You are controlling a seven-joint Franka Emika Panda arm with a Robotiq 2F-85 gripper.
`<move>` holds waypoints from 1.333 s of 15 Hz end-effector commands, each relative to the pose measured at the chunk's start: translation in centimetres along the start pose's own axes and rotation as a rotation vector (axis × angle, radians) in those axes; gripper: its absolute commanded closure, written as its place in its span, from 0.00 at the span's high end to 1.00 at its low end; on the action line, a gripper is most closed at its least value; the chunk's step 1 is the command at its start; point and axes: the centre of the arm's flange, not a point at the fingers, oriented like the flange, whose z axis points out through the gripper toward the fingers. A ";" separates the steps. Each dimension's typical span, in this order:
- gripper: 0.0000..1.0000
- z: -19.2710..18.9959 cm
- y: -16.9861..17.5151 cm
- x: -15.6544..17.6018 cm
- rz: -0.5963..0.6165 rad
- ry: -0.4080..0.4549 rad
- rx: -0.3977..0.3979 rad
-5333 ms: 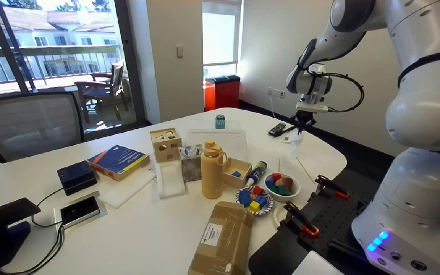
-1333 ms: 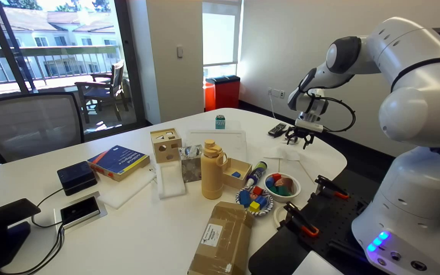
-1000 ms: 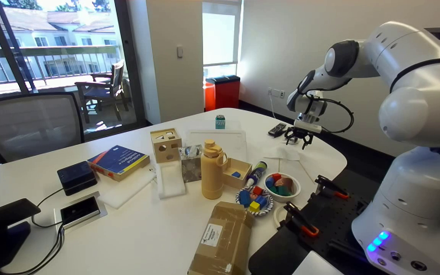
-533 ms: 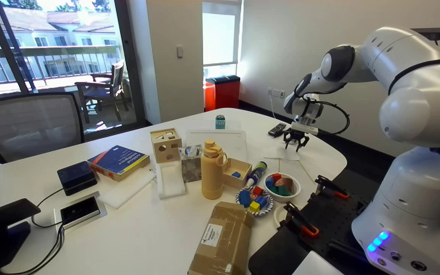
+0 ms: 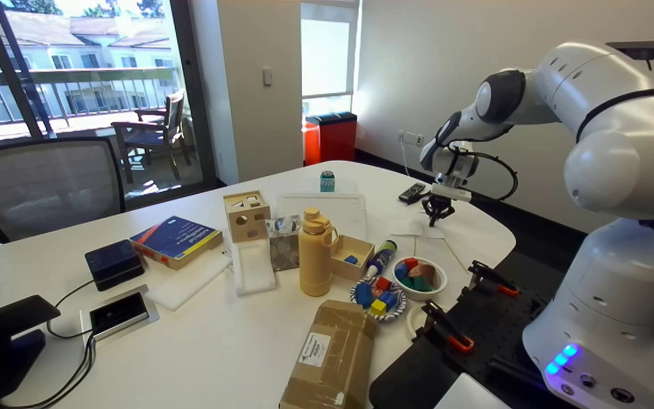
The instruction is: Unfold the cloth on the table
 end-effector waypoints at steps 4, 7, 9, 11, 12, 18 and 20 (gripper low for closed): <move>0.00 -1.6 -0.6 -0.9 0.008 0.031 -0.015; 0.00 -2.5 -1.2 -1.7 -0.011 0.082 -0.007; 0.00 -3.1 -1.8 -2.4 -0.023 0.104 0.003; 0.00 -3.6 -2.2 -3.4 -0.037 0.114 0.017; 0.00 -3.8 -2.5 -3.9 -0.039 0.113 0.026; 0.00 -5.8 -2.5 -7.4 -0.089 0.117 0.135; 0.00 -6.3 -2.3 -8.4 -0.114 0.108 0.174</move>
